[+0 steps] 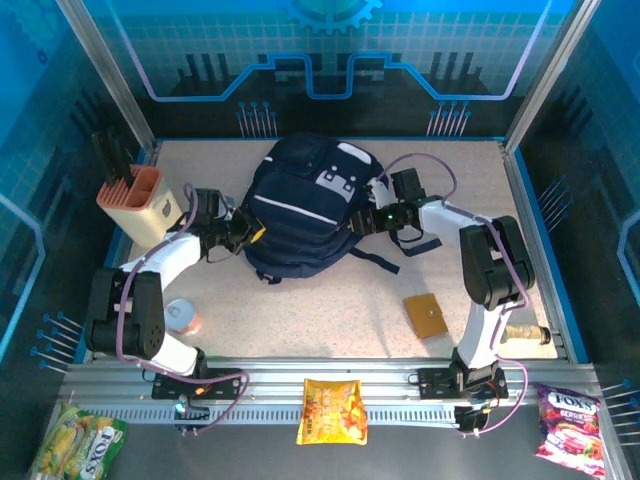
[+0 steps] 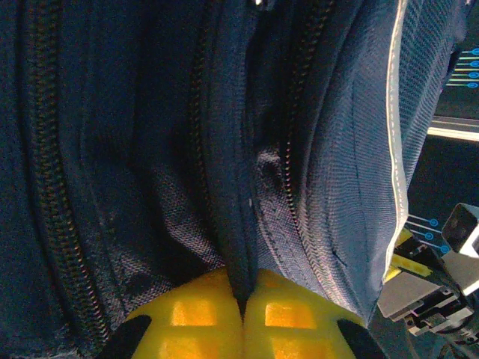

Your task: Pack books, pencil case, and school supplies into a backpack

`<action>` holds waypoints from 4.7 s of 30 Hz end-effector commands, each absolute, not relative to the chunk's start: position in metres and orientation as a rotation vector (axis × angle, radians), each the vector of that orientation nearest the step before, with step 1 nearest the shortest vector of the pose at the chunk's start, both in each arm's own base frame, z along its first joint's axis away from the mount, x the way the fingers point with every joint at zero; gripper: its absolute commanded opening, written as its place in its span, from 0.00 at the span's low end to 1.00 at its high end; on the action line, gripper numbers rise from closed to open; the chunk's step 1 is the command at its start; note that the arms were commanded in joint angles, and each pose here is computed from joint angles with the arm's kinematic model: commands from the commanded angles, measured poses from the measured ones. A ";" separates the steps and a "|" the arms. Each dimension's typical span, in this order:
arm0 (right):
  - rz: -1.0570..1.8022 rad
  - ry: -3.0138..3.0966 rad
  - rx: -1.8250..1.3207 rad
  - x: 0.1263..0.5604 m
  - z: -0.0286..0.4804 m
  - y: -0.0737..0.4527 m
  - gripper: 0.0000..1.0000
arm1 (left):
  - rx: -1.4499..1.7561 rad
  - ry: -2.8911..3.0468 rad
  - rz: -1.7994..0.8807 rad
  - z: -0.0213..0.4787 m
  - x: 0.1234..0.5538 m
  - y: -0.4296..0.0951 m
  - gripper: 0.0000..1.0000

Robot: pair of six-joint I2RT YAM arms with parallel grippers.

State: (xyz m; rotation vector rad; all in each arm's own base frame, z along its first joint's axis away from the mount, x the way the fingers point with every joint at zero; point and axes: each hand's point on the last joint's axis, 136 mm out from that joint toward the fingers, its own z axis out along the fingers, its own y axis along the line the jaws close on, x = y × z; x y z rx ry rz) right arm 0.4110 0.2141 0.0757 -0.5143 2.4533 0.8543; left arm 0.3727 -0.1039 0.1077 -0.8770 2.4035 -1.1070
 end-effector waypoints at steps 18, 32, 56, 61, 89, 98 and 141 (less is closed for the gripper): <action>1.040 2.390 -0.723 0.383 0.072 0.245 0.51 | -0.853 2.385 -1.102 0.121 0.380 -0.098 0.00; 0.982 2.352 -0.800 0.367 0.076 0.249 0.30 | -0.853 2.383 -1.101 0.121 0.381 -0.097 0.00; 0.667 2.320 -0.938 0.344 0.079 0.255 0.00 | -0.882 2.383 -1.082 0.114 0.379 -0.092 0.00; 0.550 2.346 -0.678 0.376 0.085 0.217 0.01 | -0.906 2.384 -1.034 0.111 0.376 -0.084 0.00; 0.835 2.316 -0.286 0.384 0.148 0.234 0.70 | -0.870 2.402 -1.122 0.115 0.354 -0.103 0.00; 0.890 2.342 -0.261 0.403 0.137 0.274 0.77 | -0.864 2.413 -1.135 0.111 0.351 -0.113 0.00; 0.607 2.430 -0.726 0.343 0.100 0.268 0.14 | -0.831 2.399 -1.165 0.121 0.365 -0.119 0.00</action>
